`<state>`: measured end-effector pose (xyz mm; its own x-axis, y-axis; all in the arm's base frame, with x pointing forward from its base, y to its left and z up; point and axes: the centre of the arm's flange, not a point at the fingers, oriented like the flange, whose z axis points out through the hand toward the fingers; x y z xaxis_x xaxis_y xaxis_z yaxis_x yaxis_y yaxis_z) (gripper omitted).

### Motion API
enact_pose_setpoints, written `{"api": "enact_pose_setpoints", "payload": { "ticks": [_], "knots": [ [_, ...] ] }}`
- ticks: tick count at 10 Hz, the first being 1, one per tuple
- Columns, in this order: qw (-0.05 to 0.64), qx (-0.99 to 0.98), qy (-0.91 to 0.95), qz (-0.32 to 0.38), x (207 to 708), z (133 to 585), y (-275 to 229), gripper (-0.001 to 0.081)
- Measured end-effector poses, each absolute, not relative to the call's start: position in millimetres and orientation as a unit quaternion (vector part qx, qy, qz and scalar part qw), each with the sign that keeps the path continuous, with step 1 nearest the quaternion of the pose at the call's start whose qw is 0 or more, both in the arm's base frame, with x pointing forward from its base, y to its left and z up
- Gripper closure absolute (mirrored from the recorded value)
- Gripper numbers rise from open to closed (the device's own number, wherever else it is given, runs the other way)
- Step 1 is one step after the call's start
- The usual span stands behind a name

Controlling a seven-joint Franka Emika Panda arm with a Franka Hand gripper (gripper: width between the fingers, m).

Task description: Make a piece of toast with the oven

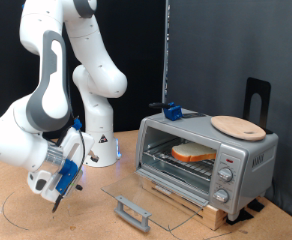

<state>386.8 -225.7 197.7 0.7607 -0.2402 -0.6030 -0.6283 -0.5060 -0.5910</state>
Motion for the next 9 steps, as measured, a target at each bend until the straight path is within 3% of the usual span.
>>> {"api": "enact_pose_setpoints", "payload": {
  "ticks": [9],
  "knots": [
    [0.477,-0.83,0.211,0.195,378.2,154.7,-213.9,-0.0003]
  ]
}}
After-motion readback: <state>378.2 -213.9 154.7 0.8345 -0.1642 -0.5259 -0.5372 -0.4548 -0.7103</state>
